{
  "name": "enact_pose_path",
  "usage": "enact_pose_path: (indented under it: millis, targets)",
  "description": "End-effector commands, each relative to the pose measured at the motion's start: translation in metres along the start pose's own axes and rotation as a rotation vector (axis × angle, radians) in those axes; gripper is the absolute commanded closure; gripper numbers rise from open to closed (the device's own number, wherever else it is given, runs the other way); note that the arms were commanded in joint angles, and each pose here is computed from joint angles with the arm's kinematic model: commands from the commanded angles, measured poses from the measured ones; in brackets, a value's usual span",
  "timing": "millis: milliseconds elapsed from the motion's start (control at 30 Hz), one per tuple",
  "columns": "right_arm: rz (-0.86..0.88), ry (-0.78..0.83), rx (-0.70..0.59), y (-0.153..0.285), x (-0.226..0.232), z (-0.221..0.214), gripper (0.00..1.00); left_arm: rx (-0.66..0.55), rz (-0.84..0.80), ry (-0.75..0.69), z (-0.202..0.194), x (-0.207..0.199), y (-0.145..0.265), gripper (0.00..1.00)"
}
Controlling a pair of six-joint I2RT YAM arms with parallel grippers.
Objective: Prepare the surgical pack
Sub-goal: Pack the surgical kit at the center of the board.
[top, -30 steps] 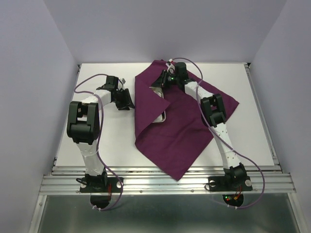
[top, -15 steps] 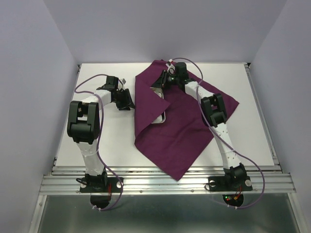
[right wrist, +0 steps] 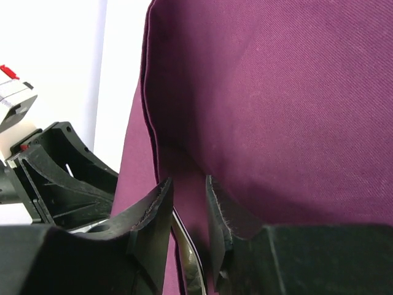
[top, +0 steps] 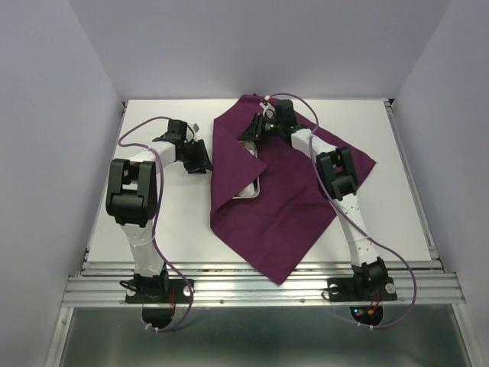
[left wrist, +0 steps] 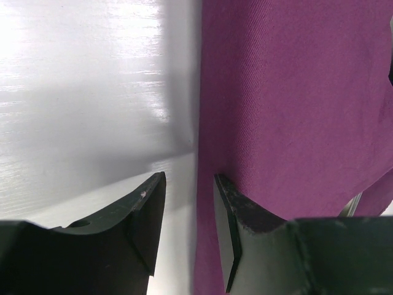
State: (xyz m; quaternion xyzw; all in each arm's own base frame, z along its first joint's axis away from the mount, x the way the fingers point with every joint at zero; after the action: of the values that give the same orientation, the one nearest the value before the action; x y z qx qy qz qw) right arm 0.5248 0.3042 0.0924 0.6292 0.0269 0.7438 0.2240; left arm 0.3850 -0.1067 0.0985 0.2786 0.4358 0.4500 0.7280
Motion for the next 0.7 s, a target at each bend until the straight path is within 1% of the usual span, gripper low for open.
enact_pose_path:
  millis: [0,33,67,100,133,167,200,233,267,300,333,433,467,533,567,667]
  targets:
    - [0.064,0.093,-0.004,0.014,0.049,0.004,0.66,-0.027,-0.03,-0.02,0.008,-0.008,0.003,0.52]
    - [0.053,0.092,-0.02,0.015,0.049,0.005,0.62,-0.029,-0.028,-0.021,0.008,-0.008,0.004,0.52]
    - [0.023,0.087,-0.072,0.022,0.05,0.012,0.51,-0.027,-0.028,-0.022,0.008,-0.009,0.005,0.52]
    - [0.017,0.101,-0.108,0.025,0.059,0.017,0.51,-0.027,-0.027,-0.023,0.008,-0.009,0.005,0.52]
    - [-0.017,0.086,-0.14,0.032,0.052,0.02,0.51,-0.028,-0.028,-0.023,0.008,-0.009,0.005,0.52]
    - [-0.023,0.104,-0.193,0.046,0.067,0.028,0.49,-0.03,-0.026,-0.024,0.008,-0.01,0.006,0.52]
    - [-0.079,0.089,-0.251,0.049,0.061,0.029,0.44,-0.03,-0.026,-0.024,0.008,-0.01,0.007,0.52]
    - [-0.103,0.082,-0.296,0.059,0.062,0.035,0.44,-0.031,-0.026,-0.026,0.008,-0.01,0.008,0.52]
    - [-0.121,0.092,-0.382,0.079,0.076,0.047,0.39,-0.029,-0.028,-0.027,0.008,-0.011,0.007,0.52]
    - [-0.134,0.088,-0.412,0.088,0.078,0.05,0.38,-0.027,-0.029,-0.027,0.007,-0.011,0.007,0.52]
    - [-0.16,0.074,-0.423,0.095,0.072,0.047,0.37,-0.025,-0.03,-0.028,0.006,-0.012,0.007,0.52]
    - [-0.148,0.123,-0.409,0.118,0.09,0.039,0.35,-0.022,-0.038,-0.037,0.005,-0.016,0.007,0.52]
    - [-0.193,0.092,-0.381,0.123,0.076,0.03,0.35,-0.023,-0.039,-0.04,0.005,-0.017,0.007,0.52]
    - [-0.215,0.097,-0.352,0.132,0.077,0.017,0.36,-0.021,-0.041,-0.042,0.004,-0.019,0.008,0.52]
    - [-0.255,0.049,-0.315,0.133,0.057,-0.001,0.36,-0.03,-0.041,-0.046,0.006,-0.02,0.01,0.52]
    - [-0.249,0.027,-0.303,0.143,0.052,-0.025,0.35,-0.035,-0.032,-0.049,0.006,-0.02,0.012,0.52]
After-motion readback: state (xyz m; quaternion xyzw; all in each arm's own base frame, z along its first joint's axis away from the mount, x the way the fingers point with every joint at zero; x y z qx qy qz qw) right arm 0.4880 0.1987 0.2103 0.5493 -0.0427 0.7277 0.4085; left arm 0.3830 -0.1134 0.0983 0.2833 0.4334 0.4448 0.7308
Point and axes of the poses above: each gripper's point midway between its finger pads, its own y axis back along the fingers, its own x axis along the line the jaws close on, z = x × y, the point moved 7 cm from there along y, back along the fingers, and after that the axes turned 15 degrees about -y, right-handed, at the moved point
